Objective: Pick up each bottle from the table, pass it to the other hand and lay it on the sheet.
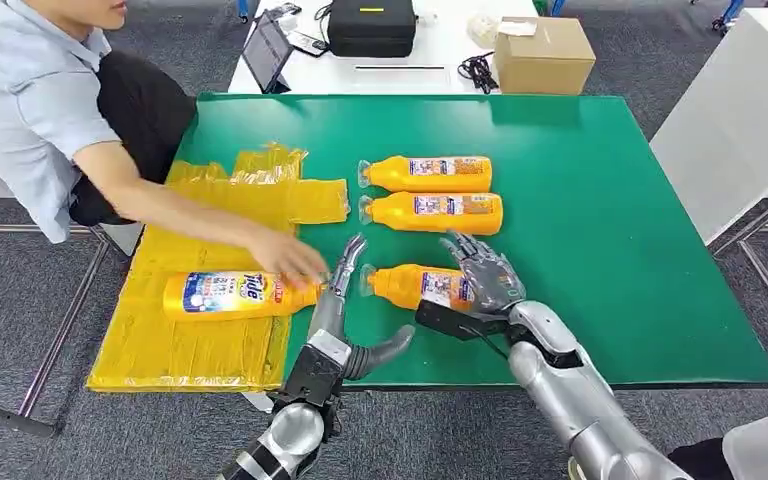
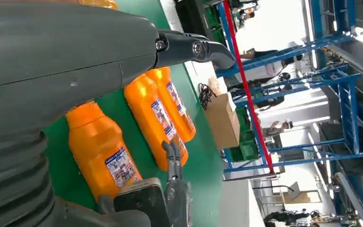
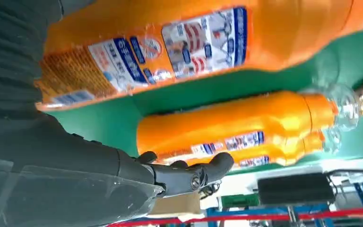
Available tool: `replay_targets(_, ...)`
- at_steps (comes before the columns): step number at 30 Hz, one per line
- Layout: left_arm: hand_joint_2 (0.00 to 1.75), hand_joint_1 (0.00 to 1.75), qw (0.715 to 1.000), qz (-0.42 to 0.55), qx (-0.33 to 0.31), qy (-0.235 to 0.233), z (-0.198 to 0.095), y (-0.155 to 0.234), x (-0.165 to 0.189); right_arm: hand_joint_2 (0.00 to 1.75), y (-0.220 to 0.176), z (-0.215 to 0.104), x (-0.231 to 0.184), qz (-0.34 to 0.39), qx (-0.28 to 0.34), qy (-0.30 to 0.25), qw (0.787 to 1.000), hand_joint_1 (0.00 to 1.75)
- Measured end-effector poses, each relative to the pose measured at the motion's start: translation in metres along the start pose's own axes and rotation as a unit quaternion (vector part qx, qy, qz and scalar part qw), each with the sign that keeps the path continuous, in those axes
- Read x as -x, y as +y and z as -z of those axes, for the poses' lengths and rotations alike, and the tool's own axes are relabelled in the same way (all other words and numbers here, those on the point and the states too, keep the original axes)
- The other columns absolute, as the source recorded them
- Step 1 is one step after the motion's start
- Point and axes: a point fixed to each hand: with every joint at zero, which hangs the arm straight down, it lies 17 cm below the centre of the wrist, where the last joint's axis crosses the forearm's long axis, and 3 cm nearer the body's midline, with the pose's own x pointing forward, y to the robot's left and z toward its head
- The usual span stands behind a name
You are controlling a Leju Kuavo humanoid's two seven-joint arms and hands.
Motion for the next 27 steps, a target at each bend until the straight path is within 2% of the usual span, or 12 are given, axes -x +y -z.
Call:
replay_targets(16, 1.75, 0.00, 0.999, -0.017, 0.019, 0.028, -0.006, -0.008, 0.012, 1.75, 0.027, -0.019, 0.038, -0.014, -0.066, 0.051, 0.996, 0.00)
replay_targets(27, 1.75, 0.00, 0.999, -0.016, 0.023, 0.039, -0.011, -0.010, 0.020, 1.75, 0.030, -0.032, 0.067, -0.029, -0.101, 0.088, 0.991, 0.00)
